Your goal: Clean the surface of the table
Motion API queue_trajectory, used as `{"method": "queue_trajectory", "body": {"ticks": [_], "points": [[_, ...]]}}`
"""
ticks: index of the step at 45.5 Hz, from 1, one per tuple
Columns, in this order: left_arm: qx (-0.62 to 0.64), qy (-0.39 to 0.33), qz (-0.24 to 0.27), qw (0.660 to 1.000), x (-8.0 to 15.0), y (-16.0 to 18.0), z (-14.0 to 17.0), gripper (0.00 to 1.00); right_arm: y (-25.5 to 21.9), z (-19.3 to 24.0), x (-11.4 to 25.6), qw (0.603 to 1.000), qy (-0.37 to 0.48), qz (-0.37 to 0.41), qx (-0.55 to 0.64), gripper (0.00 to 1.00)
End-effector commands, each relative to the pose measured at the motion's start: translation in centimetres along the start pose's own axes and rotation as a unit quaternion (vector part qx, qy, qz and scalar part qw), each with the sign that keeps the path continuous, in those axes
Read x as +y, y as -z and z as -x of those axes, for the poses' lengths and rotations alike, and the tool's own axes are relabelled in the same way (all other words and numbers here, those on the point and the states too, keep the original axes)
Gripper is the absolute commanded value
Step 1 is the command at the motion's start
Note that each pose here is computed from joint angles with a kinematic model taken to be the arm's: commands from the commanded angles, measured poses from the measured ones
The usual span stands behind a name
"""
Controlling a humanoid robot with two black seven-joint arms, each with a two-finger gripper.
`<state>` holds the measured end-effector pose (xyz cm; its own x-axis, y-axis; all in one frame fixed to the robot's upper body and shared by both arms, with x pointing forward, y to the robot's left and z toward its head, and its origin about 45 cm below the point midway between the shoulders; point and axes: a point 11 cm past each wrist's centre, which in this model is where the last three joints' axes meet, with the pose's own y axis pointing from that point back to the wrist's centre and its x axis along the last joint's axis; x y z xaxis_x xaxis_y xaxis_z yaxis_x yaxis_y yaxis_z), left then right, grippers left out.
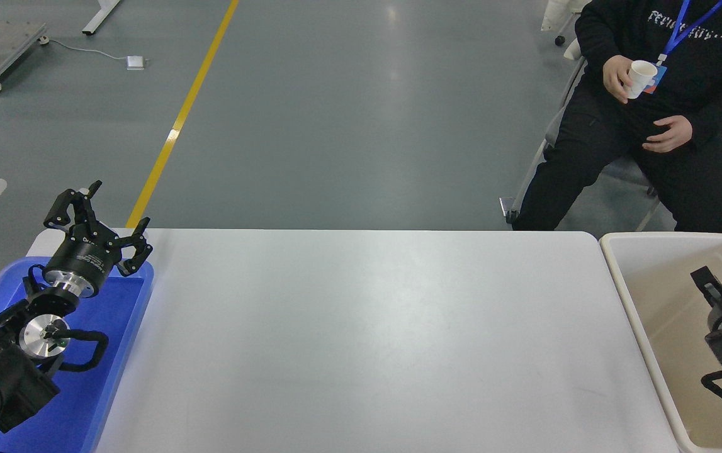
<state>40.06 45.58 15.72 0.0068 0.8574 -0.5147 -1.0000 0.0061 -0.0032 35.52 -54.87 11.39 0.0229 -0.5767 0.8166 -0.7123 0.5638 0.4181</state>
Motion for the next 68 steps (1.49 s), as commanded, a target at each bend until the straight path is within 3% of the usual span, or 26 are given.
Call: {"method": "queue_trajectory", "body": {"ticks": [1,7,12,18,24,42,51,60,68], "points": [[0.0,0.0,0.0,1.0,0.0,0.0,0.0,1.0,-1.4,-3.0,-0.1,1.0,-0.007,-0.007,-0.002,1.0],[0.0,0.0,-0.001,1.0,0.0,0.1,0.0,1.0,-0.5,-4.8,-0.1,0.998,-0.014,-0.049,-0.043,1.0],[0.0,0.0,0.0,1.0,0.0,0.0,0.0,1.0,2.1,-6.8,0.4,0.983,-0.018,-0.116,-0.143,1.0],[0.0,0.0,0.0,1.0,0.0,0.0,0.0,1.0,8.2,-9.0,2.6,0.928,0.007,-0.205,-0.311,1.0],[-0.001,0.0,0.0,1.0,0.0,0.0,0.0,1.0,11.2,-8.7,4.2,0.884,0.027,-0.247,-0.396,1.0],[0.0,0.0,0.0,1.0,0.0,0.0,0.0,1.0,20.2,5.2,8.4,0.771,0.16,-0.258,-0.56,1.0],[0.0,0.0,0.0,1.0,0.0,0.0,0.0,1.0,22.3,10.4,10.2,0.748,0.181,-0.277,-0.575,1.0],[0.0,0.0,0.0,1.0,0.0,0.0,0.0,1.0,24.4,13.2,12.4,0.711,0.197,-0.294,-0.607,1.0],[0.0,0.0,0.0,1.0,0.0,0.0,0.0,1.0,24.3,13.6,12.2,0.71,0.192,-0.285,-0.614,1.0]]}}
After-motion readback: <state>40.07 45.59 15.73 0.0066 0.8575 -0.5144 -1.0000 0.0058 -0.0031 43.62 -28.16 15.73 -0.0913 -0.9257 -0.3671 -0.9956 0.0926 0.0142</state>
